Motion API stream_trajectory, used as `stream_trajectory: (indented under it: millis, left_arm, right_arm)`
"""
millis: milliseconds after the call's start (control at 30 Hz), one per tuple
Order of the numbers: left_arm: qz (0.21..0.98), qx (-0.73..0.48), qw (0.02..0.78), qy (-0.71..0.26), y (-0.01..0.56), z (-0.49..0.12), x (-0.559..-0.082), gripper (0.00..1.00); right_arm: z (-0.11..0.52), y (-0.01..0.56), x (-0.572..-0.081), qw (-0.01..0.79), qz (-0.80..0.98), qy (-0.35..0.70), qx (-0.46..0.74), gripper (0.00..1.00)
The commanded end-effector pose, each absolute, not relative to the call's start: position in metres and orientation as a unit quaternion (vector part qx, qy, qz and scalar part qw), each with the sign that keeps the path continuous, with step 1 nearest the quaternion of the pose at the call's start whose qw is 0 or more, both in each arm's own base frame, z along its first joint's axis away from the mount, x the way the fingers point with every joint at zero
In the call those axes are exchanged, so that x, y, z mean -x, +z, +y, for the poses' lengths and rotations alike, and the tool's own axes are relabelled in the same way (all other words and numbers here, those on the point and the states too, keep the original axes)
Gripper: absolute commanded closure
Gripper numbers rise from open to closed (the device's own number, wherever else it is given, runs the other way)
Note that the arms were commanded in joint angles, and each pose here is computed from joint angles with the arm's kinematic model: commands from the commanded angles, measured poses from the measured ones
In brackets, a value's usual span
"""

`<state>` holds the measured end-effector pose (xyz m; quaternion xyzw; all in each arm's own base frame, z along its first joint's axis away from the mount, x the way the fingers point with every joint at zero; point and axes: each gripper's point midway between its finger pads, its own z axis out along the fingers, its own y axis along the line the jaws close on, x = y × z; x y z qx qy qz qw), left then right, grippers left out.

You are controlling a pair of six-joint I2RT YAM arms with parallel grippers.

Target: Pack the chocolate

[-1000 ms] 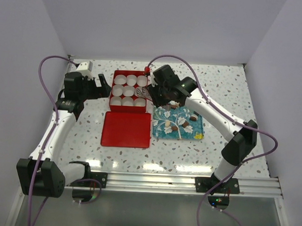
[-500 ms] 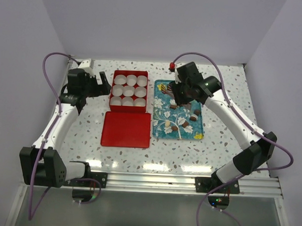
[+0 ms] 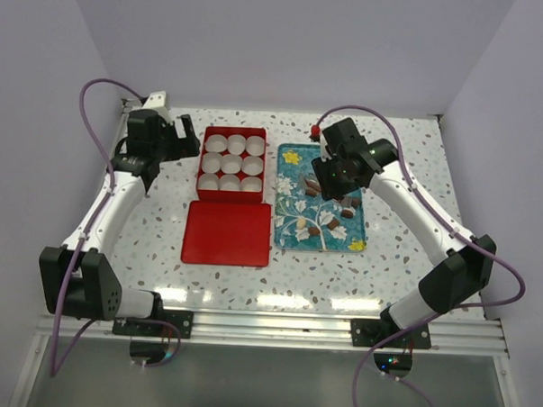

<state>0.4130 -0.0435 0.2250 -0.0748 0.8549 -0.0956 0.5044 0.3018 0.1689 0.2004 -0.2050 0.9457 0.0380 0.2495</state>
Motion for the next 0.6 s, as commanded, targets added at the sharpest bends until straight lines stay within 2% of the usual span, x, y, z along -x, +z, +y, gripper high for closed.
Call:
stream_trajectory:
  millis: [0,267,567]
  left_arm:
    - [0.841,0.075,0.529,-0.088,0.244,-0.043,-0.429,0.0]
    - [0.836,0.066,0.537,-0.093,0.249,-0.046,-0.441,0.0]
    - [0.833,0.066,0.541,-0.101,0.254,-0.05,-0.43,0.0]
  right_arm:
    - [0.17,0.211,-0.297,0.253,0.945,0.047,0.202,0.6]
    - [0.171,0.224,-0.296,0.264,0.947,0.057,0.176,0.59]
    - [0.153,0.221,-0.285,0.274,0.946,0.044,0.168,0.59]
